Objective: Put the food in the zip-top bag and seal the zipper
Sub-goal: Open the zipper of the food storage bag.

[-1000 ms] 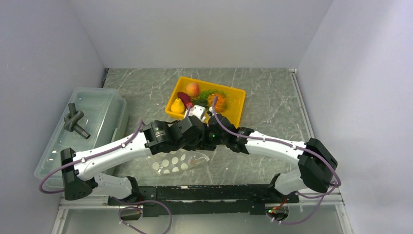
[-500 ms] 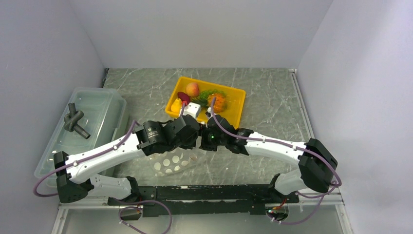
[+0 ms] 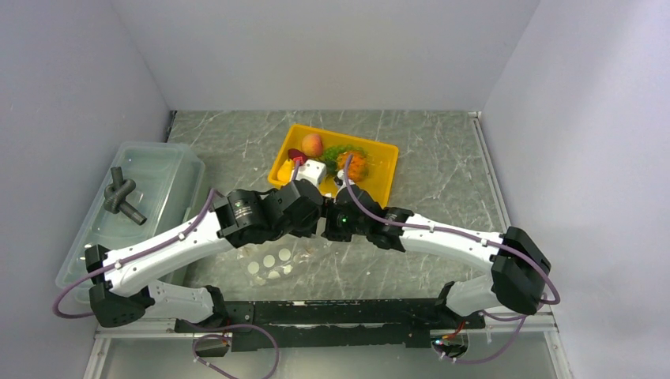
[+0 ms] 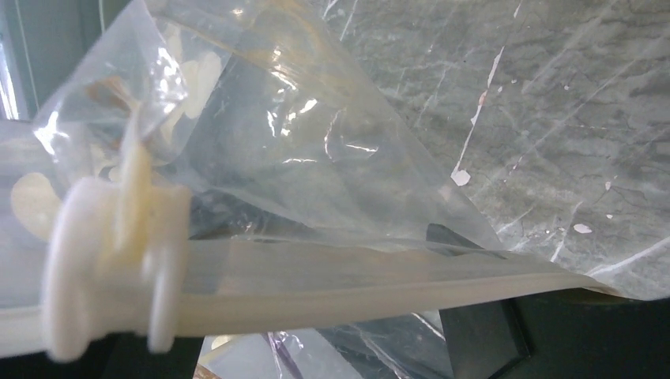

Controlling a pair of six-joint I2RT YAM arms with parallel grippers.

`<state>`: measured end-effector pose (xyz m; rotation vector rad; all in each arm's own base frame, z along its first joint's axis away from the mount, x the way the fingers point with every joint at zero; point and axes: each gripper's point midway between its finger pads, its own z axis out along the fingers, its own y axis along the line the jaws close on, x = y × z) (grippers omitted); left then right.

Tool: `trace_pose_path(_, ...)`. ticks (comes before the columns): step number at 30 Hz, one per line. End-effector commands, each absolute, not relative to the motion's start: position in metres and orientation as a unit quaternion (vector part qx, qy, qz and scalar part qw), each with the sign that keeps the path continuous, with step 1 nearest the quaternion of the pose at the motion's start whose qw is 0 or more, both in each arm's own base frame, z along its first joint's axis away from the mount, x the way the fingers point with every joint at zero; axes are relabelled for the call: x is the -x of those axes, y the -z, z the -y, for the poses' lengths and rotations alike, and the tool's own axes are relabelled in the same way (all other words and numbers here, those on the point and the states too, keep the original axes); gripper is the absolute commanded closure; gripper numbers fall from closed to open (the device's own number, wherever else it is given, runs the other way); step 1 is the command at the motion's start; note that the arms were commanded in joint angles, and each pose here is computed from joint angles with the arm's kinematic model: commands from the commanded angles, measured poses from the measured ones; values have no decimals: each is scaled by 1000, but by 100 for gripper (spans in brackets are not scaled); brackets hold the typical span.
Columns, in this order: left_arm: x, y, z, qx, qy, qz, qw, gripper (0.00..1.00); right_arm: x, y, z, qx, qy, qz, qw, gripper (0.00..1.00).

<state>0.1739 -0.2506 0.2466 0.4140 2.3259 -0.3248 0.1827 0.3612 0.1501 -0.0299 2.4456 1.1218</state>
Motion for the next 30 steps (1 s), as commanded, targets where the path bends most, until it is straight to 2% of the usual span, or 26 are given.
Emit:
trace_pose_path(1,-178,-250,239,-160,103,-904,384,100,-192,-160,-352,5,-383,-890,247,0)
trace_pose_path(18,-177,-219,232,-166,68,-913,367,100,-193,-223,-349,24,-414,-863,289,1)
trace_pose_path(30,-177,-212,237,-172,69,-914,361,100,-182,-255,-350,85,-434,-846,297,1)
